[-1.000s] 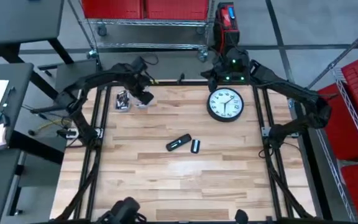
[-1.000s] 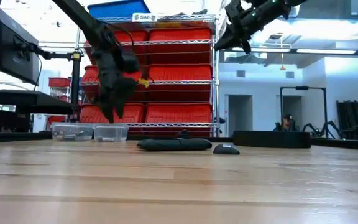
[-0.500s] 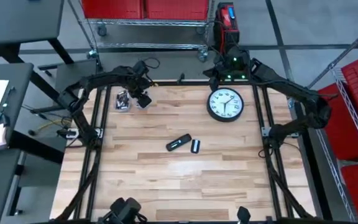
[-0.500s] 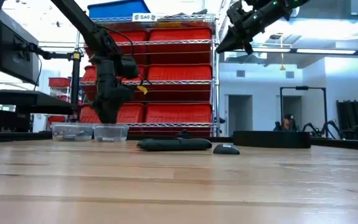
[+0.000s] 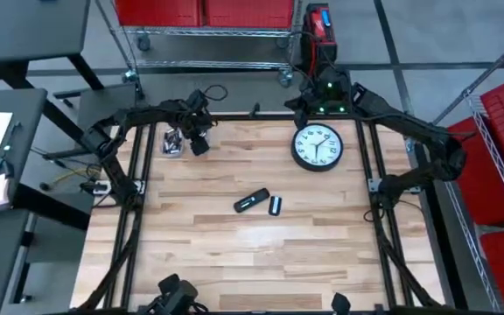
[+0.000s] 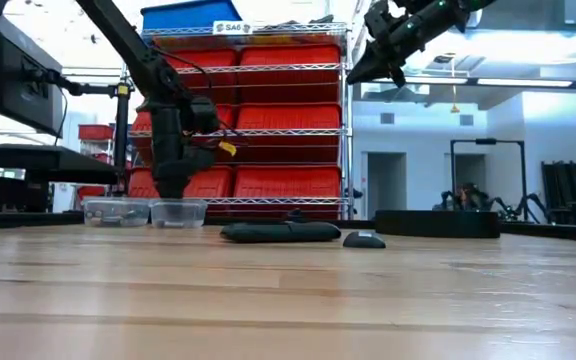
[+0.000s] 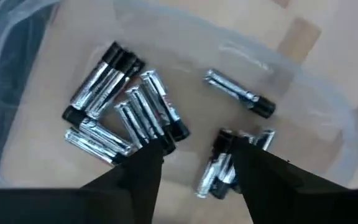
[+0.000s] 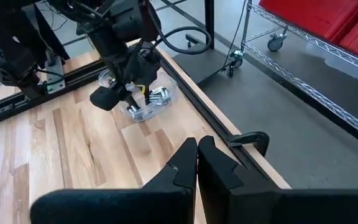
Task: Insert battery
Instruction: Insert the silver battery into the remote battery compartment
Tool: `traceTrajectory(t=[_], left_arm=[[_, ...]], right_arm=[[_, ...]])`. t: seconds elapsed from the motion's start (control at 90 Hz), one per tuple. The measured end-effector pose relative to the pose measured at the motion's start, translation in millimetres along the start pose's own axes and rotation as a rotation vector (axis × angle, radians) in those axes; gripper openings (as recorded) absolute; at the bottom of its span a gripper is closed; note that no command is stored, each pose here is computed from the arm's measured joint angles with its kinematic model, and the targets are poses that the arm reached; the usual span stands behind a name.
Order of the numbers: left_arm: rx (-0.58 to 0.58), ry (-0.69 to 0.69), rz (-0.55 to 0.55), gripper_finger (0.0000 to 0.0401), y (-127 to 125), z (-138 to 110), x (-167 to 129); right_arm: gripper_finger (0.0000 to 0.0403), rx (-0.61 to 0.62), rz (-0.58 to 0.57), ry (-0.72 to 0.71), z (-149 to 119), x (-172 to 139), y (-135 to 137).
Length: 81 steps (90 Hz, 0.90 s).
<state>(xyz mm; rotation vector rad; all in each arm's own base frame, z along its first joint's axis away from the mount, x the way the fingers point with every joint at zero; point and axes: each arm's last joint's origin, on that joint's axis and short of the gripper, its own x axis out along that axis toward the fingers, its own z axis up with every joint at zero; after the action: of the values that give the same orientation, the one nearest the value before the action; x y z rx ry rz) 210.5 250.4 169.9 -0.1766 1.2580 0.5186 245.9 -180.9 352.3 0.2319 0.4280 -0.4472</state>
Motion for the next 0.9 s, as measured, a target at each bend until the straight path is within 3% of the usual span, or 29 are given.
traceTrajectory(t=[0.711,0.9], left_arm=[[0.139,0.081,-0.047,0.0129,-5,-3,23],[0.139,0.081,-0.057,0.0075,-5,-4,23]], right_arm=[[0.0000,0.014,0.001,0.070,-7,0,1],[0.0000,0.014,0.000,0.075,-7,0,1]])
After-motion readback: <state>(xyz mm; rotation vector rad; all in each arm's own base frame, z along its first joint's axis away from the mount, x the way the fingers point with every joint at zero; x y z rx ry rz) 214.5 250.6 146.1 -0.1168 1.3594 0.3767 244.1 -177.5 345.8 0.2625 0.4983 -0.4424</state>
